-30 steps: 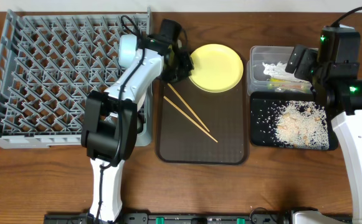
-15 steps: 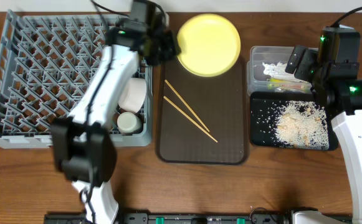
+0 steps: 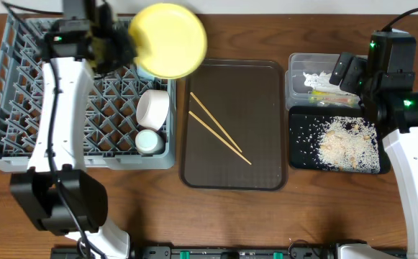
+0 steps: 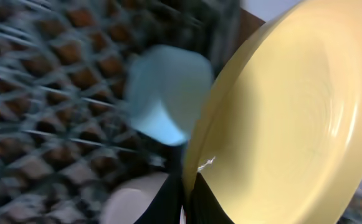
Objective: Sort waste into correct bins and load items into the dishwasher
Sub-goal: 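Lift the yellow plate and carry it left to the dish rack, then lower the yellow plate upright into the rack and open the left gripper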
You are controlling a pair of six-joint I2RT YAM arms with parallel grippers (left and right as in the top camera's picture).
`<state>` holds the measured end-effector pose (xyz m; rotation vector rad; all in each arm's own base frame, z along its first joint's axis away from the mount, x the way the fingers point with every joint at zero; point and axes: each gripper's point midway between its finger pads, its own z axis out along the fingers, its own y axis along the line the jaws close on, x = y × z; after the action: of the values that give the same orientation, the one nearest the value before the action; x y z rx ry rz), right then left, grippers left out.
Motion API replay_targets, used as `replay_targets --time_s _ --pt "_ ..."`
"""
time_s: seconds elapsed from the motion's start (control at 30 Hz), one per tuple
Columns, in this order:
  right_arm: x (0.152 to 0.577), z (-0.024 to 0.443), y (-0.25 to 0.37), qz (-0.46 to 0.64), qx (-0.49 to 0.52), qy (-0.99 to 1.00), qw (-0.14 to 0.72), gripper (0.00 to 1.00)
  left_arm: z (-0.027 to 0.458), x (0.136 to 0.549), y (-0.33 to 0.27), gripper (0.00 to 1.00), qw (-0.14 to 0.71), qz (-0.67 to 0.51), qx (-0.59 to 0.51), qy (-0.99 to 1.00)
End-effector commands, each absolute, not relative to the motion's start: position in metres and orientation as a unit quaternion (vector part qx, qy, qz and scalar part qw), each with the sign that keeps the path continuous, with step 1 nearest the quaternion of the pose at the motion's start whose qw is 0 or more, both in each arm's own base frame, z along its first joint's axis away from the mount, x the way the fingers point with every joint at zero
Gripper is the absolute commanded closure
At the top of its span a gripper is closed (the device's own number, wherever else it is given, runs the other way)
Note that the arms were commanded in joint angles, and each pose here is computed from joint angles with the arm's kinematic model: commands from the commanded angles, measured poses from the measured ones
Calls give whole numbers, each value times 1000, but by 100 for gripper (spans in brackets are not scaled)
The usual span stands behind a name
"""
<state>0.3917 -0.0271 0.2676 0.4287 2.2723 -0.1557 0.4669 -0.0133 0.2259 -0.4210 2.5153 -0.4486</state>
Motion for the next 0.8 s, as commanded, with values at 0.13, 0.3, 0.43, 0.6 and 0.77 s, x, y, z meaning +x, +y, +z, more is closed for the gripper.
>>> replay_targets --time_s 0.13,0.3,0.43,0.6,0.77 --pt "390 270 -34 -69 182 894 404 1 256 458 39 92 332 -65 -131 932" --pt "390 270 -34 -69 182 894 404 1 260 453 68 93 340 4 -135 931" --pt "390 270 -34 -69 182 894 404 1 263 450 84 93 343 46 -150 926" --pt "390 270 -34 -69 182 894 404 1 266 448 99 93 343 93 -151 922" --pt "390 270 -34 -69 182 894 404 1 269 443 114 93 340 136 -167 915"
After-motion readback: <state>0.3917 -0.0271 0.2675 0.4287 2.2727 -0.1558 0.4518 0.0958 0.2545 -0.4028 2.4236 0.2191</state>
